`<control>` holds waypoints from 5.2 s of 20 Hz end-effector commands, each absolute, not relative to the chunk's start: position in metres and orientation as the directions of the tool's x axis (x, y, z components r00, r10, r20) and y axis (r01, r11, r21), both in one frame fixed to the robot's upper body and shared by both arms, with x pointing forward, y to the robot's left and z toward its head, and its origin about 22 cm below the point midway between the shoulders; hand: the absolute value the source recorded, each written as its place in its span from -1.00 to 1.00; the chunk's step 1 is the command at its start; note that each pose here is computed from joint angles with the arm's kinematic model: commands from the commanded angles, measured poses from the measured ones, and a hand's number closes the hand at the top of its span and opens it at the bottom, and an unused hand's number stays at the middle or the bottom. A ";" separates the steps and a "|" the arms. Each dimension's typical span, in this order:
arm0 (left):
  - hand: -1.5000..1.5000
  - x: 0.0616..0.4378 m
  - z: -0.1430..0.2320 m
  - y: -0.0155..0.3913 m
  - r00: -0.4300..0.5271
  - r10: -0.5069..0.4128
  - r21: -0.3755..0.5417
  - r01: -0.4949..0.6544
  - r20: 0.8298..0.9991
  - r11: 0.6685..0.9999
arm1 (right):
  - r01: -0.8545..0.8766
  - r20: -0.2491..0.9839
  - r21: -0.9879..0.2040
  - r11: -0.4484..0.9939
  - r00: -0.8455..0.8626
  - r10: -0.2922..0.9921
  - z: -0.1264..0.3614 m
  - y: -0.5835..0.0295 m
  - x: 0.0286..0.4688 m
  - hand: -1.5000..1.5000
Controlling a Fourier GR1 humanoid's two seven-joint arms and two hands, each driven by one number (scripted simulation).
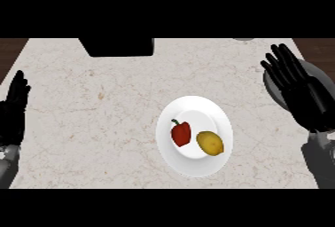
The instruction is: Pick the lemon from the plate and place it in the pan
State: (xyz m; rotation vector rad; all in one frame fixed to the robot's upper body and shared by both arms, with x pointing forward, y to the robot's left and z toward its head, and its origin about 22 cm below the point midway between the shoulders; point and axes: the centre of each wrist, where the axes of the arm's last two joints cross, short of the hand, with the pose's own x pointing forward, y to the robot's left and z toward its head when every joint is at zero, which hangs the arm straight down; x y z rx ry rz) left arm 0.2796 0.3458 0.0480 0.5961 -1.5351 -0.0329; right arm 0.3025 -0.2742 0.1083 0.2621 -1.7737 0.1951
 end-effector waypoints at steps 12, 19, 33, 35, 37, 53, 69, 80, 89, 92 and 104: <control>0.00 0.285 0.044 0.252 0.001 -0.289 0.285 0.170 0.957 0.943 | -0.322 0.704 -0.668 0.671 0.017 0.710 -0.005 -0.256 0.308 -1.00; 0.00 0.277 0.055 0.246 0.025 -0.293 0.284 0.188 0.956 0.940 | -0.542 0.556 -0.692 0.478 0.023 0.831 0.012 -0.258 0.336 -1.00; 0.00 0.279 0.044 0.237 0.034 -0.298 0.286 0.189 0.954 0.939 | -0.850 0.044 -0.507 -0.143 -0.191 0.981 0.066 -0.120 0.372 -1.00; 0.00 0.275 0.047 0.232 0.027 -0.293 0.283 0.185 0.956 0.941 | -0.881 0.023 -0.448 -0.149 -0.178 0.984 0.053 -0.113 0.377 -1.00; 0.00 0.276 0.051 0.254 0.035 -0.278 0.268 0.175 0.960 0.947 | -0.898 0.022 -0.402 -0.179 -0.205 0.978 0.071 -0.086 0.381 -1.00; 0.00 0.269 0.055 0.236 0.038 -0.277 0.268 0.164 0.960 0.949 | -0.875 -0.125 -0.430 -0.223 -0.187 0.974 0.042 -0.093 0.362 -1.00; 0.00 0.266 0.039 0.262 0.024 -0.292 0.284 0.174 0.956 0.943 | -0.878 -0.108 -0.385 -0.284 -0.262 0.959 0.003 -0.115 0.333 1.00; 0.00 0.269 0.054 0.264 0.027 -0.286 0.277 0.180 0.958 0.944 | -0.873 -0.065 -0.375 -0.312 -0.311 0.948 -0.007 -0.109 0.317 1.00; 0.00 0.269 0.052 0.250 0.057 -0.282 0.272 0.144 0.958 0.952 | -0.620 0.072 -0.785 0.011 -0.073 0.995 0.048 -0.121 0.315 1.00; 0.00 0.264 0.046 0.265 0.077 -0.280 0.273 0.098 0.957 0.957 | -0.350 0.200 -0.912 0.212 0.069 0.977 0.080 -0.150 0.315 1.00; 0.00 0.259 0.043 0.249 0.045 -0.286 0.278 0.132 0.957 0.951 | 0.278 0.320 -0.917 0.287 0.077 0.944 0.134 -0.175 0.219 1.00</control>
